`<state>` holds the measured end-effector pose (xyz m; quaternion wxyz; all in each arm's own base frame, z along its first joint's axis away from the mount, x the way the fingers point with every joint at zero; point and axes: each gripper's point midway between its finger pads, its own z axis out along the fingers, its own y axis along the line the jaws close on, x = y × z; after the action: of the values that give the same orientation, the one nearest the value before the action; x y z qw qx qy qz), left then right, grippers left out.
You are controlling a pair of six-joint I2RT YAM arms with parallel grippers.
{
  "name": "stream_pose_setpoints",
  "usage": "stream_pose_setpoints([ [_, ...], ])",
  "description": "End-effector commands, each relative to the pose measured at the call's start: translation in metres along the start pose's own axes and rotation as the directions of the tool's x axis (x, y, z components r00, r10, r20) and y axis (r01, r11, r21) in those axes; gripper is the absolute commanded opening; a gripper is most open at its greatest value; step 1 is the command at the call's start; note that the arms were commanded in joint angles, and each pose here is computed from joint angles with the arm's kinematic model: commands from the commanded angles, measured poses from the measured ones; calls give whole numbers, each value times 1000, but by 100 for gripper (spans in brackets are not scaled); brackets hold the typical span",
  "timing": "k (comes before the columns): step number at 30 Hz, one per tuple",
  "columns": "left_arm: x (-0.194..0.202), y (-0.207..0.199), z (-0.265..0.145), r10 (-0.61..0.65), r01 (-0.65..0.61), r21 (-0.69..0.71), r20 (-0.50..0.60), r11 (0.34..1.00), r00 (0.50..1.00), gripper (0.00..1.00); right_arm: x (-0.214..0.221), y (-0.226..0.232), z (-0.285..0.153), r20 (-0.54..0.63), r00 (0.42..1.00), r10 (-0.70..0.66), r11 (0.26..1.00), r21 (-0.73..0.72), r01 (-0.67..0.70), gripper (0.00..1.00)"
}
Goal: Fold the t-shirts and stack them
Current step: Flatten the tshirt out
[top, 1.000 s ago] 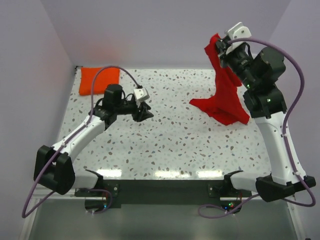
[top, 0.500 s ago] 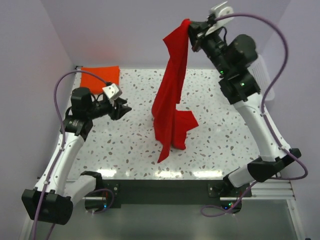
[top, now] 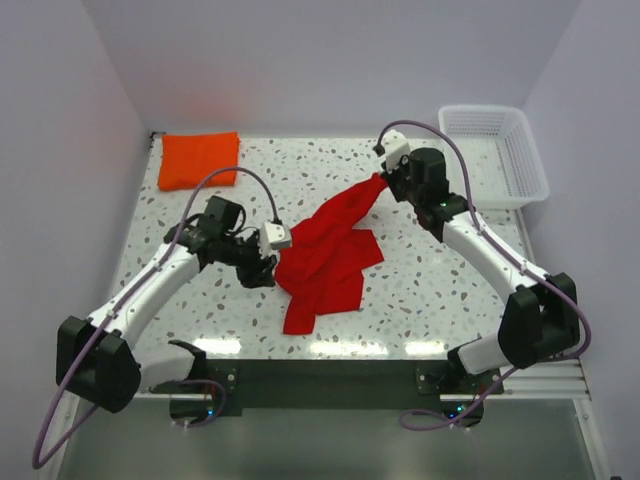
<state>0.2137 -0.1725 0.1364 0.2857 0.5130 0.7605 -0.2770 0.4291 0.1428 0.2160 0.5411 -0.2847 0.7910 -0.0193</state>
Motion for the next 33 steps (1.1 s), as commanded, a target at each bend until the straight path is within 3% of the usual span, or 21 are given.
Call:
stream_pose_setpoints([
  [1, 16, -20, 10, 50, -40, 92, -105, 995, 993, 48, -55, -35, -29, 173, 985, -26, 995, 104, 8, 0],
  [5, 34, -30, 23, -16, 64, 204, -228, 977, 974, 48, -49, -46, -28, 154, 987, -32, 991, 132, 12, 0],
  [10, 34, -45, 34, -84, 173, 331, -266, 928, 960, 50, -38, -52, -24, 125, 992, -33, 988, 152, 13, 0],
  [18, 8, -56, 54, -279, 336, 400, -196, 853, 940, 51, -34, -57, -20, 118, 992, -50, 986, 164, 31, 0],
  [19, 7, -55, 57, -365, 422, 361, -218, 831, 905, 51, -34, -58, -19, 118, 992, -52, 986, 166, 31, 0],
  [20, 5, -44, 66, -378, 420, 320, -189, 849, 907, 51, -34, -59, -17, 116, 992, -51, 986, 166, 31, 0],
  [21, 12, -50, 70, -480, 530, 285, -229, 799, 847, 50, -37, -61, -16, 121, 991, -49, 985, 170, 28, 0],
  [24, 20, -51, 83, -545, 594, 232, -244, 770, 802, 47, -45, -64, -13, 138, 989, -44, 984, 176, 19, 0],
  [25, 19, -57, 85, -594, 645, 217, -259, 732, 761, 46, -48, -65, -12, 144, 989, -43, 984, 180, 16, 0],
  [26, 17, -53, 89, -601, 641, 194, -228, 743, 766, 45, -52, -66, -8, 150, 988, -43, 984, 179, 16, 0],
  [31, 35, -75, 85, -705, 735, 139, -210, 664, 677, 48, -60, -70, 2, 164, 985, -58, 981, 191, 26, 0],
  [33, 56, -71, 83, -748, 766, 40, -188, 642, 637, 48, -62, -73, 5, 165, 985, -57, 980, 195, 24, 0],
])
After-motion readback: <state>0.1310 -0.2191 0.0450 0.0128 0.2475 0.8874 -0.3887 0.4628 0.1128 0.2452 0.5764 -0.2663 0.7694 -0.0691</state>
